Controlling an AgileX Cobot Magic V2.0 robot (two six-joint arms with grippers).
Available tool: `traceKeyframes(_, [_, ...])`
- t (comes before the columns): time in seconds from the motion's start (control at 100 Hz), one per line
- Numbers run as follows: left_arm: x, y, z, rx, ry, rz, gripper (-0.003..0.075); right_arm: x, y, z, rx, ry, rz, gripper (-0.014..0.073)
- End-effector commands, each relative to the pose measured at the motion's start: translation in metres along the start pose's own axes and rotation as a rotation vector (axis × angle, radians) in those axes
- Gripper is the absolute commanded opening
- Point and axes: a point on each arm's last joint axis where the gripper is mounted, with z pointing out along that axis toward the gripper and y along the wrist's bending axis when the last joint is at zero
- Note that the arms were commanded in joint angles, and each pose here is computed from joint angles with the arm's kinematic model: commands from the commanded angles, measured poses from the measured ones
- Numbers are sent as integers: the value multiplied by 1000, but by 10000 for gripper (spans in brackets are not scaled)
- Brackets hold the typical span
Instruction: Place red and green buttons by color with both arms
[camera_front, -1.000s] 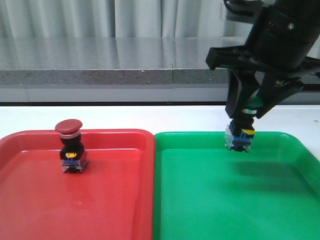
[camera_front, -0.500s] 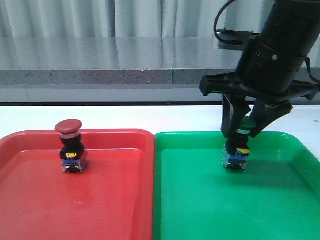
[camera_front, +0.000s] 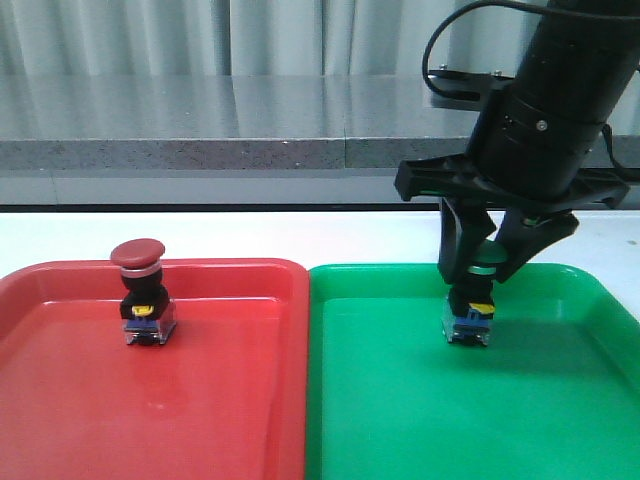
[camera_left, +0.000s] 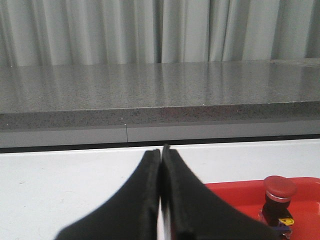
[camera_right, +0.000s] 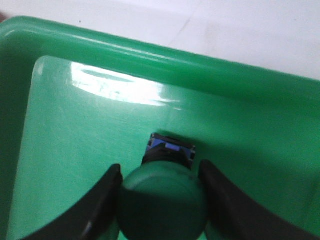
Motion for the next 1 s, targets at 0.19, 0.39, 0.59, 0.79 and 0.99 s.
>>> traceKeyframes(0.19, [5,0,-1,0,-68,-6,-19,-9,2,-14,-14,-68,-3,594])
traceKeyframes(0.39, [5,0,-1,0,-68,-6,-19,-9,3,-17,-16,-76,-3,613])
traceKeyframes(0.59, [5,0,-1,0,-68,-6,-19,-15,5,-42,-35,-186,-13,613])
traceKeyframes(0.79, [5,0,-1,0,-68,-6,-19,-18,6,-96,-44,-389,-61,613])
traceKeyframes(0.99, [5,0,-1,0,-68,-6,-19,-7,4,-154,-26,-553,-120,613])
